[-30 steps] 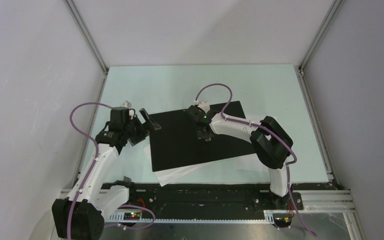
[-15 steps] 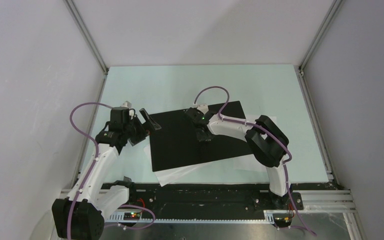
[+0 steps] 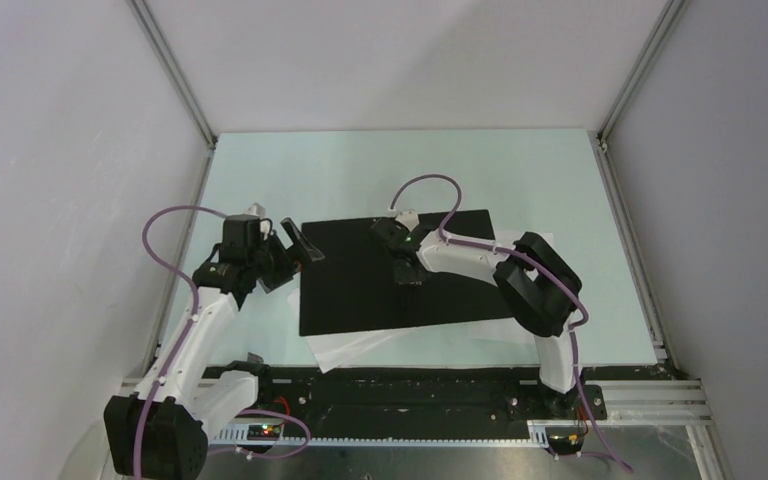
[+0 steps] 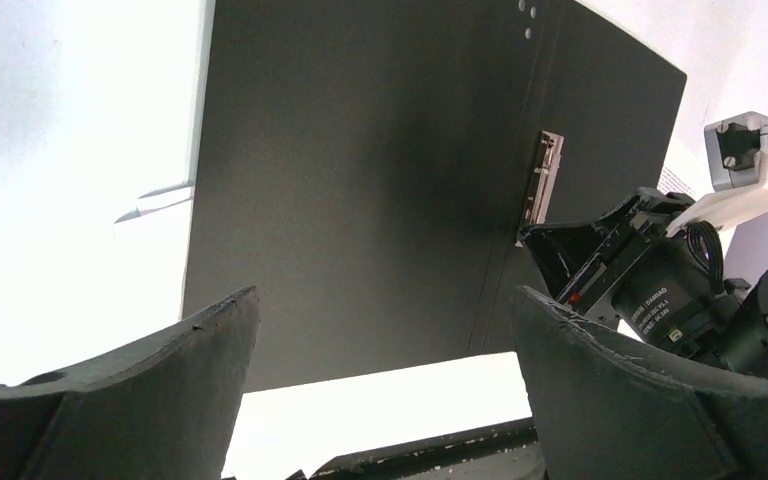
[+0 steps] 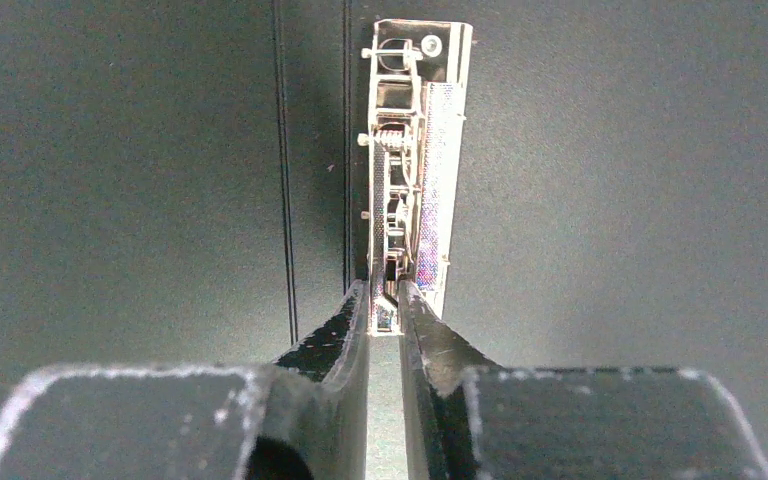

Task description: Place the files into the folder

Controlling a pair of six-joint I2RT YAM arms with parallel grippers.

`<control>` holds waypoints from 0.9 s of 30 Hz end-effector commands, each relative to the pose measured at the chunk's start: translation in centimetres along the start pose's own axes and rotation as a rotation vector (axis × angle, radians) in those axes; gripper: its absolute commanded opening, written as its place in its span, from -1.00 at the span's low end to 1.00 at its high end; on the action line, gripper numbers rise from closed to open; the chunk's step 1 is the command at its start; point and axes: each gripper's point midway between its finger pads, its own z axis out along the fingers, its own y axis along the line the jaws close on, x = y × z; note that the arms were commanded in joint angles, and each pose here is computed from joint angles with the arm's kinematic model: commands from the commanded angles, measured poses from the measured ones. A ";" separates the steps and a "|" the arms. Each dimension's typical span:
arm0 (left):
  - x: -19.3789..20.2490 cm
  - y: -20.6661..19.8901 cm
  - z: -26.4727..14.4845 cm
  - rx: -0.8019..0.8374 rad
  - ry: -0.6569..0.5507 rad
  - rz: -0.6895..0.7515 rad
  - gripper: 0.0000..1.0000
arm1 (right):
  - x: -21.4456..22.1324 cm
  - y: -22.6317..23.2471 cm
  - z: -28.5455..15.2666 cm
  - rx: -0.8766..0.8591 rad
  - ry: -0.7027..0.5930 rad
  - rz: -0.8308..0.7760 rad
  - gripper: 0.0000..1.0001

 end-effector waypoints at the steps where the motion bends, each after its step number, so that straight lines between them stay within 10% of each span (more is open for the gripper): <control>1: 0.3 -1.2 0.4 0.044 0.009 0.012 0.99 | 0.0 0.2 -2.7 -0.038 -0.027 0.022 -0.93; 18: 6.1 -4.9 4.9 0.094 0.183 0.078 0.96 | 4.7 -0.6 -3.6 -0.070 0.003 0.003 -0.95; 27: 8.9 0.2 8.6 -0.098 0.221 0.019 0.96 | 4.9 0.6 -4.4 -0.160 0.027 0.027 -0.45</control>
